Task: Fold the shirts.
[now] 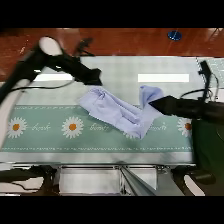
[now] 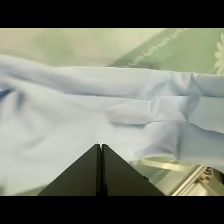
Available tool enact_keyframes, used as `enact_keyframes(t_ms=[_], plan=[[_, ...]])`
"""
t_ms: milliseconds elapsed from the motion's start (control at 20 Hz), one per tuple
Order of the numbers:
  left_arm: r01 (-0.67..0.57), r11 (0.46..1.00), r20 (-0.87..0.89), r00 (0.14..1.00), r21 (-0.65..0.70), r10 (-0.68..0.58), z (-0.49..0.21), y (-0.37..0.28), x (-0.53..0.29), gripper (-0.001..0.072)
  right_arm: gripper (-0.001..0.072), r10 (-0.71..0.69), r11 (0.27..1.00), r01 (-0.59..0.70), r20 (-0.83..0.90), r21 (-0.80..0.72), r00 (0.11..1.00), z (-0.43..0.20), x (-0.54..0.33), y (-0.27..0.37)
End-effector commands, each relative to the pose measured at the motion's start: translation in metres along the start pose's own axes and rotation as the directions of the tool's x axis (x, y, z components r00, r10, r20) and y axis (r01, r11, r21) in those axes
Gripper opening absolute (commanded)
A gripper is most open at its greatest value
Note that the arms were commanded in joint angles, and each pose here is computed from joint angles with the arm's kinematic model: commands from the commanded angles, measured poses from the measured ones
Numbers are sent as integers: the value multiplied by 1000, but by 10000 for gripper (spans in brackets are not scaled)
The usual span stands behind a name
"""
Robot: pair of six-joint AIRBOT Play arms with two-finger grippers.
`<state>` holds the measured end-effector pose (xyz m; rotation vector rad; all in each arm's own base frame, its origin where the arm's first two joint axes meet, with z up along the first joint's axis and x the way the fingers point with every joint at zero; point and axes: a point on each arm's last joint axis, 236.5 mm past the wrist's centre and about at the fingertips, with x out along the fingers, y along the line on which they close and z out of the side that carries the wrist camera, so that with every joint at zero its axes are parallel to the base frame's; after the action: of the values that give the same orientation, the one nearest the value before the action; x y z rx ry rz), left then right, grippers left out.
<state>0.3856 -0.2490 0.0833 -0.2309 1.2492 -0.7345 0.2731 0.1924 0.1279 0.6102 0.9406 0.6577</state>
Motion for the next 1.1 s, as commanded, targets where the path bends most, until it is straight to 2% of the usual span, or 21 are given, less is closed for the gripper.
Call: enact_keyframes(t_ms=[0,150,250,550,650,700,750,950,1050], plan=[[-217,976,221,951,-28,218,-17,41,-124,12,21,22,998,-25,-54,-49,998,21,69,14],[-279,958,403,870,-69,282,-53,36,-176,12,21,33,997,-42,-136,-62,990,40,138,24],[-281,956,445,847,-85,289,-86,32,-175,12,21,61,996,-71,-184,-50,981,46,183,32],[-187,957,326,911,-223,254,-154,56,-105,13,25,102,995,-104,-252,4,962,36,280,37],[-160,952,332,911,-262,244,-153,66,-90,13,189,138,990,-128,-307,52,942,22,290,43],[-150,949,341,908,-278,244,-150,71,-85,13,340,149,989,-139,-348,55,926,13,288,45],[-141,946,350,905,-293,243,-146,75,-82,13,416,145,989,-147,-392,25,908,4,282,44],[-79,939,378,902,-335,211,-131,75,-75,13,415,28,997,-61,-536,-44,844,15,195,8],[-78,939,379,901,-335,210,-130,75,-75,13,415,-183,978,101,-516,-182,837,40,123,-26]])
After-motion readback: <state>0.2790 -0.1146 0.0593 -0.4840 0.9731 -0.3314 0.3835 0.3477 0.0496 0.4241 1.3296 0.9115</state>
